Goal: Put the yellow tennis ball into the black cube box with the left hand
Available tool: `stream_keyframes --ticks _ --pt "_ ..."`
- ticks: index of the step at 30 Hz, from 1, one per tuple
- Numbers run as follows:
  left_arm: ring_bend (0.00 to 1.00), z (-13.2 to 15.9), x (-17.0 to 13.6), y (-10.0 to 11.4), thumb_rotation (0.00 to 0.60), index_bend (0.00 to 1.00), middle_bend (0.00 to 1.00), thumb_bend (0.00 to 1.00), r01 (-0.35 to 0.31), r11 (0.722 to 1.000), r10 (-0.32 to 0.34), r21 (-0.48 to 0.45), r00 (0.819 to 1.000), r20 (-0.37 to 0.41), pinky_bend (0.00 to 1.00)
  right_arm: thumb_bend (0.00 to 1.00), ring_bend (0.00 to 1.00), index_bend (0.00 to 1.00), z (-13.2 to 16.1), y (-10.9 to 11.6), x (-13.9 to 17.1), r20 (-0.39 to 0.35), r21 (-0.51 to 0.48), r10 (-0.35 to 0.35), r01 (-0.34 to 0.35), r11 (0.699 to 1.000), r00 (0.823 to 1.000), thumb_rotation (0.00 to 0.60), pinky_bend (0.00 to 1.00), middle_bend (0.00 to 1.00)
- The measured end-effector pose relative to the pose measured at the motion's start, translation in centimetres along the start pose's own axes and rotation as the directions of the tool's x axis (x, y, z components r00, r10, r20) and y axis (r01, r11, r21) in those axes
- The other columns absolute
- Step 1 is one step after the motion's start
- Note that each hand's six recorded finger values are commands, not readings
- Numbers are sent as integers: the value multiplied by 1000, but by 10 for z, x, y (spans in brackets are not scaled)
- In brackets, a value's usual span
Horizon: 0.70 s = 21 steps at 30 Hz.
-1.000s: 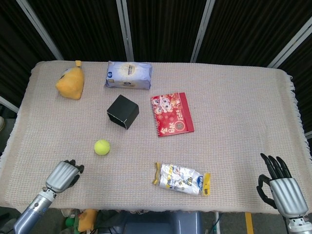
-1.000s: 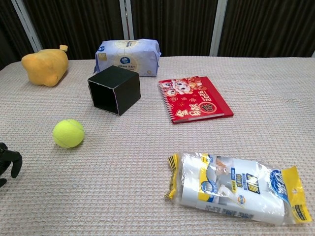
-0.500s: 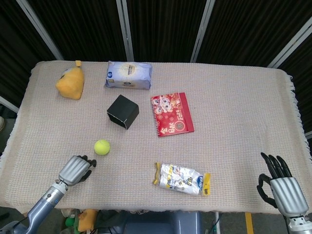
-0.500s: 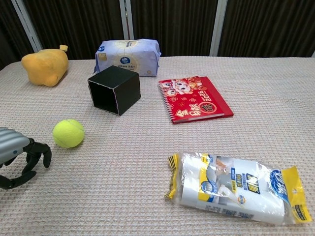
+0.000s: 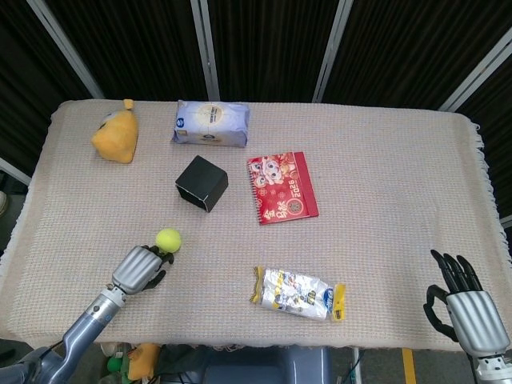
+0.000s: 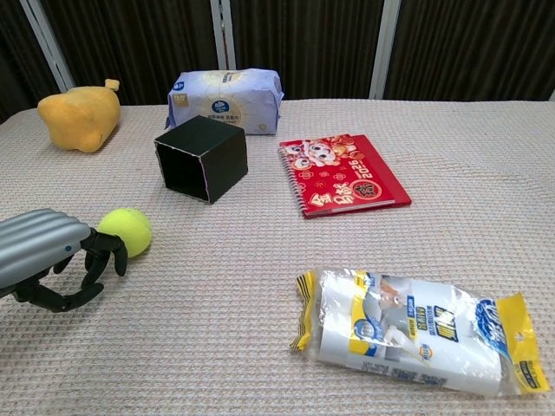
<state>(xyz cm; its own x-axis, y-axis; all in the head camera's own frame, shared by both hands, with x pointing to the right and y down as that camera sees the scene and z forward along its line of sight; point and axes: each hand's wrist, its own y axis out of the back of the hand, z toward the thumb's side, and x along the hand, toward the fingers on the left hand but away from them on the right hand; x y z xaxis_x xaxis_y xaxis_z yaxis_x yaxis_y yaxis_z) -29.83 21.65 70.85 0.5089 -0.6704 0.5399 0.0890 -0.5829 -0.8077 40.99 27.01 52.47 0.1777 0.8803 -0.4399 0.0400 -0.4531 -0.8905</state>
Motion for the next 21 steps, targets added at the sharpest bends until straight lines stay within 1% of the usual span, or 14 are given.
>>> stream_keyframes --ticks 10,17,21 --pt "443 -4 13 0 600 392 572 413 5 1000 -5 -2 1000 -19 584 414 0 0 0 1 1 -2 -4 -1 1 1000 1000 600 0 0" --pt "434 -8 28 13 600 381 556 413 -19 1000 18 -21 999 -33 567 413 0 0 -1 2 0 2 -5 -3 3 1000 1000 600 0 0" --pt "433 -8 34 17 600 380 549 412 -29 999 27 -32 999 -34 566 414 0 0 -1 2 0 2 -5 -2 3 1000 1000 600 0 0"
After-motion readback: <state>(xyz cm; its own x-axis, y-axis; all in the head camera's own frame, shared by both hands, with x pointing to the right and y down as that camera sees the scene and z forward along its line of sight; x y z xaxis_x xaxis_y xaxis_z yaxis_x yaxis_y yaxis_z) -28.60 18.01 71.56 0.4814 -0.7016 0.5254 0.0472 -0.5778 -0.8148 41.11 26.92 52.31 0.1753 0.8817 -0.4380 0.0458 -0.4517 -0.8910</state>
